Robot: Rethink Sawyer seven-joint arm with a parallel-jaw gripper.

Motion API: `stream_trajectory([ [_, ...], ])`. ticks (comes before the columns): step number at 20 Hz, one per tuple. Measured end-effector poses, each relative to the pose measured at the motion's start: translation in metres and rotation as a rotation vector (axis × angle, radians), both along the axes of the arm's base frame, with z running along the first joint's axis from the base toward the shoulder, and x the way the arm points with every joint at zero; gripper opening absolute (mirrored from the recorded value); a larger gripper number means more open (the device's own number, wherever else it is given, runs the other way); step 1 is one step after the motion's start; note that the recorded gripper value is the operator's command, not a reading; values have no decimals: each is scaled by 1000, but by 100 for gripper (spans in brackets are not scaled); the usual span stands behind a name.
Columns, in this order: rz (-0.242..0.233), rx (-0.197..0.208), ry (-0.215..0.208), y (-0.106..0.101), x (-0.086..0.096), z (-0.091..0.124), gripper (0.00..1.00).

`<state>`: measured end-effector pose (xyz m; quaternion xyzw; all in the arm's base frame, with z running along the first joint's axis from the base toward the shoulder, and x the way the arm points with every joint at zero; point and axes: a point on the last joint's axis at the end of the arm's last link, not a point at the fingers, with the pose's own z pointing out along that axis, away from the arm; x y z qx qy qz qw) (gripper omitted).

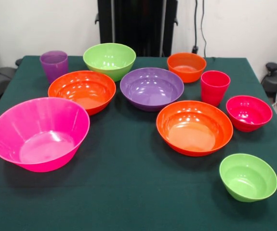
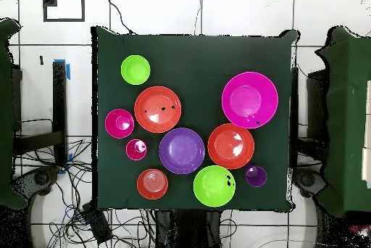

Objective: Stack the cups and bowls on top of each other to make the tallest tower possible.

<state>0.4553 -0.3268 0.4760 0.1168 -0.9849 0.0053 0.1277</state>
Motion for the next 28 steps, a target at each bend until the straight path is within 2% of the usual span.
stream_trajectory([
  [6,0,7,-5,-11,3,-11,100],
  [10,20,-15,-42,-13,5,-34,100],
  [13,40,-40,-92,-17,3,-66,100],
  [17,45,-47,-133,-23,-2,-99,100],
  [18,42,-44,-144,-26,-6,-113,100],
  [23,30,-22,-154,-31,-18,-144,100],
  [28,27,19,-141,-33,-34,-185,100],
])
